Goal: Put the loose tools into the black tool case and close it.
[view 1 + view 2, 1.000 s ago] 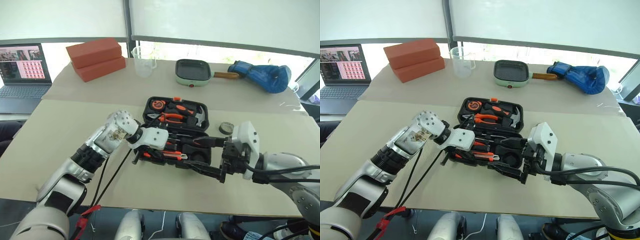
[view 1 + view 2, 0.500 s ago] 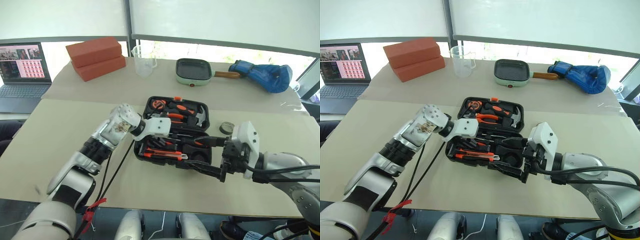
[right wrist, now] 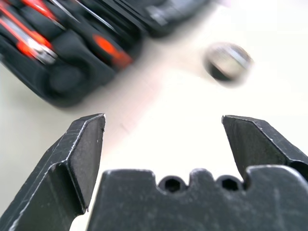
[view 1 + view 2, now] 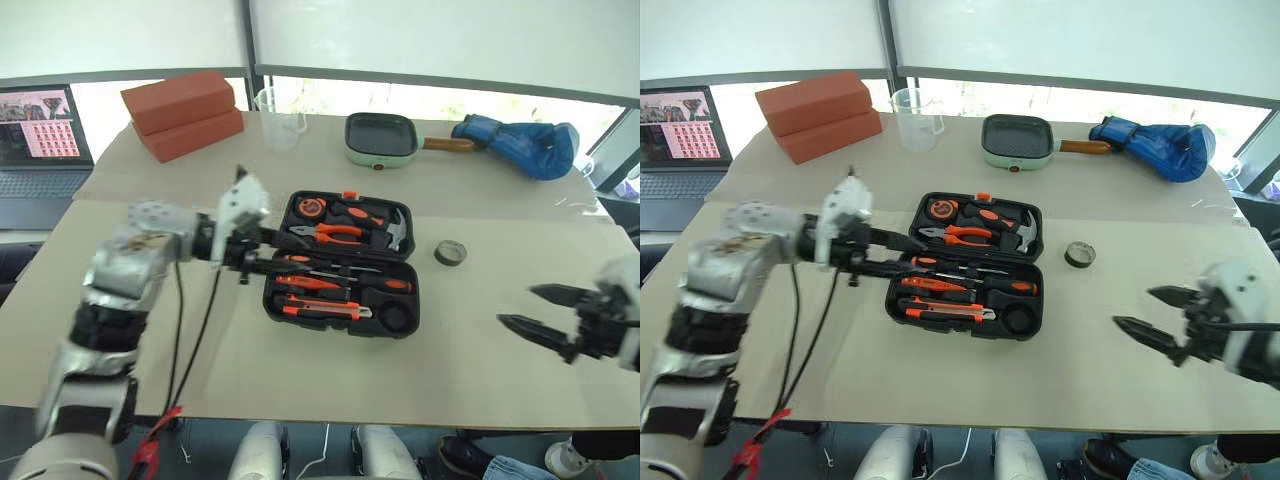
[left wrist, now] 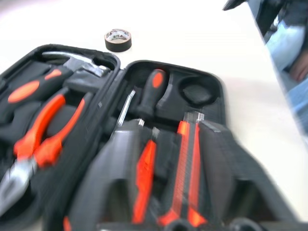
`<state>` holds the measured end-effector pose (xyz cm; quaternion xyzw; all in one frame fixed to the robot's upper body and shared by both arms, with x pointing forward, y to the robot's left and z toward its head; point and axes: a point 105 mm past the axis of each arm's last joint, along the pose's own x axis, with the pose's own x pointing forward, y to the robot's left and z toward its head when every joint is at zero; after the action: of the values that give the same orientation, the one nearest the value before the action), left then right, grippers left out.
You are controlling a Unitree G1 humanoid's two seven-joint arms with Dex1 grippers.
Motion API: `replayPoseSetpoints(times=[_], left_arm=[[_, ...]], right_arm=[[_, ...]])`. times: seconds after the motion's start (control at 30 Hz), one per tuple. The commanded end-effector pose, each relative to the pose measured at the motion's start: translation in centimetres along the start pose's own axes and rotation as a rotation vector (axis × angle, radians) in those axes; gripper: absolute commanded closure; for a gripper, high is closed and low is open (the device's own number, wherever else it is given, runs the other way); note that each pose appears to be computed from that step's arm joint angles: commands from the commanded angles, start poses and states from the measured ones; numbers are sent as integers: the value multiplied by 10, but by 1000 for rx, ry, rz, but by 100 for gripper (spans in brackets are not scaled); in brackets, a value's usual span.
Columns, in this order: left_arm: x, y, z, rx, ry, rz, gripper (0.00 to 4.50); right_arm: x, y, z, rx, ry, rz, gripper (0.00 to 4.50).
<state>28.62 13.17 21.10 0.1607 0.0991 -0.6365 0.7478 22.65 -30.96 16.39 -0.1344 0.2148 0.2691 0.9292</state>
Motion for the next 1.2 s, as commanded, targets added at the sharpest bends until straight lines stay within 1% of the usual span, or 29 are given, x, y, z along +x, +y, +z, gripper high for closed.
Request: replayPoseSetpoints(times=[0.03,0.07,0.17,0.3,0.4,0.53,0.63,0.73,0.87,0.97,1.07,1.2], left_arm=[[-27,-23,7,39,30,16,37],[-33,-28,4,37,53,22,13],[-42,-36,3,39,78,52,13],[-42,-34,11,55,46,101,13],[-38,-32,14,65,33,122,13],[-33,-30,11,57,39,142,13],[-30,-31,9,51,43,137,13],[-28,-29,11,77,50,160,13],[-30,-26,14,85,50,181,13],[-30,-28,14,84,52,176,0],[-30,-27,16,90,53,175,0],[-28,-26,18,99,47,172,0]], right_arm=[[-21,-21,6,-54,13,-28,0],[-21,-24,6,-59,24,-17,0],[-11,-32,13,-86,31,19,0],[23,-31,36,-151,2,104,0],[59,-28,46,-205,21,155,0],[102,-36,49,-216,84,131,0],[121,-40,49,-206,104,125,0],[147,-38,48,-245,125,121,0],[164,-46,53,-265,107,53,0],[170,-45,50,-249,110,55,75],[175,-43,42,-241,124,60,178],[174,-40,41,-229,109,74,320]])
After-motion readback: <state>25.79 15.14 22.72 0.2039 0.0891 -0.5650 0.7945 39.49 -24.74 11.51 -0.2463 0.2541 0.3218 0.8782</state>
